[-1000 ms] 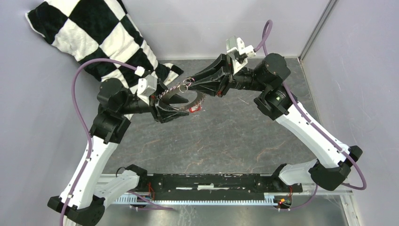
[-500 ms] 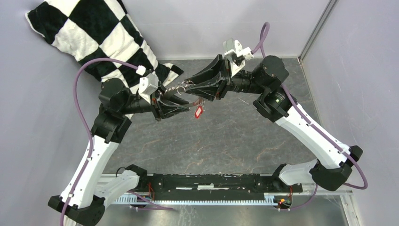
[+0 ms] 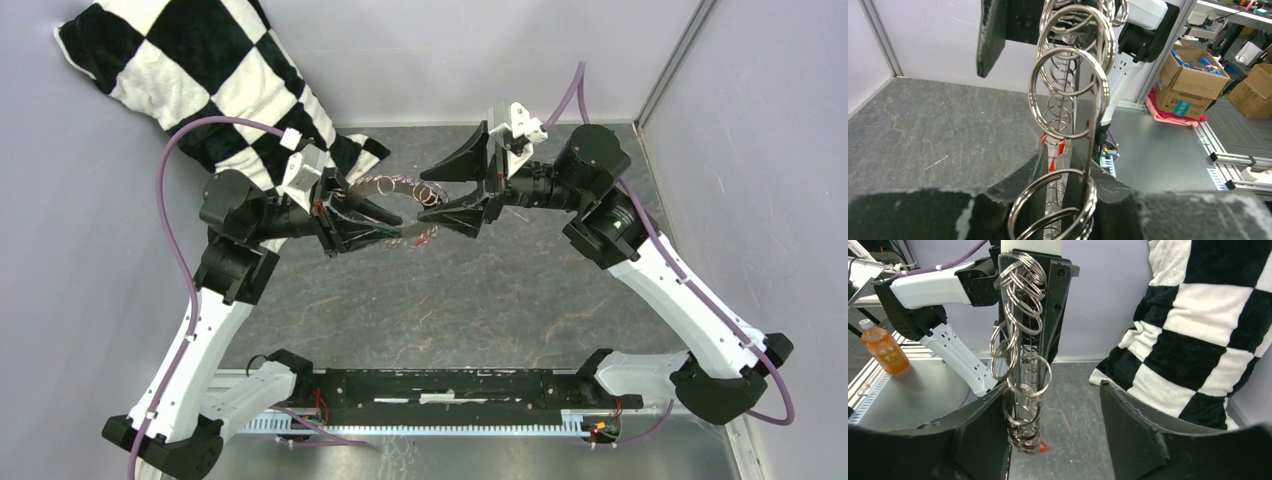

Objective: Put the keys on the keyring

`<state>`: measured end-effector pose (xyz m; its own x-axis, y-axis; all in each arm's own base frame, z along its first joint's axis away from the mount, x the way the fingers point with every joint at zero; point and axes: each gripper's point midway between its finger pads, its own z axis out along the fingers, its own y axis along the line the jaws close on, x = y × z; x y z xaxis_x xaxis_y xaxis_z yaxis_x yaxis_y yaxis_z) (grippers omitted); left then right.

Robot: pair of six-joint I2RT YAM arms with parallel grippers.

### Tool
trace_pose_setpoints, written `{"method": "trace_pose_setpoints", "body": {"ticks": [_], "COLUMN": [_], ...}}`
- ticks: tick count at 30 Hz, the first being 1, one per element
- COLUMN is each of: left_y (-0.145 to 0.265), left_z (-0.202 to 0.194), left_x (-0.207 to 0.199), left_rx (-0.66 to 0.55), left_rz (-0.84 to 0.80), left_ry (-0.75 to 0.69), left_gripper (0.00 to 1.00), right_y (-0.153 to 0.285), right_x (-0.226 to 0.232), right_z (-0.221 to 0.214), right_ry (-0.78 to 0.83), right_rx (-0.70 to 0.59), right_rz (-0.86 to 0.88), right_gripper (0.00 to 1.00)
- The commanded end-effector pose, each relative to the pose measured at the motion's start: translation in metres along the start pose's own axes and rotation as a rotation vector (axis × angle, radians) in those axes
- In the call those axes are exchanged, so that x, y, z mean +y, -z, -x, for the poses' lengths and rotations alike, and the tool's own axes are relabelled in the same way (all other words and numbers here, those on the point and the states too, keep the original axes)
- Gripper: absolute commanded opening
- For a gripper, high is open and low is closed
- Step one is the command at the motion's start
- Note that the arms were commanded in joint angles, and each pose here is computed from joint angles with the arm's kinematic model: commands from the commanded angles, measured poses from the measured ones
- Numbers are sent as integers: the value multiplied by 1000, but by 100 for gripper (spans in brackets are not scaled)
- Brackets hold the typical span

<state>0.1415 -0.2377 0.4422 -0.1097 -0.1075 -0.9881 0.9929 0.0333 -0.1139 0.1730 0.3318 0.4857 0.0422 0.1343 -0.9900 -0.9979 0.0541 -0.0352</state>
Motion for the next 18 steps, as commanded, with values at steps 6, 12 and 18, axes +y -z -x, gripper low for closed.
{"method": "trace_pose_setpoints", "body": {"ticks": [6,12,18], "left_y": [0,2,2], "left_z": [12,2,-2], "left_x": [-16,-8,-13], "left_rx": [-26,10,18], "left_rz": [-54,-18,-51], "left_ry": [36,0,44], "left_gripper": [2,2,2], "right_y": [14,9,8], "right_x": [9,20,27], "right_z": [24,24,19], "right_ry": [13,-66,-124], "right_rx": [-43,-53,-71], "right_rz": [24,104,148], "right_gripper": [16,1,21]}}
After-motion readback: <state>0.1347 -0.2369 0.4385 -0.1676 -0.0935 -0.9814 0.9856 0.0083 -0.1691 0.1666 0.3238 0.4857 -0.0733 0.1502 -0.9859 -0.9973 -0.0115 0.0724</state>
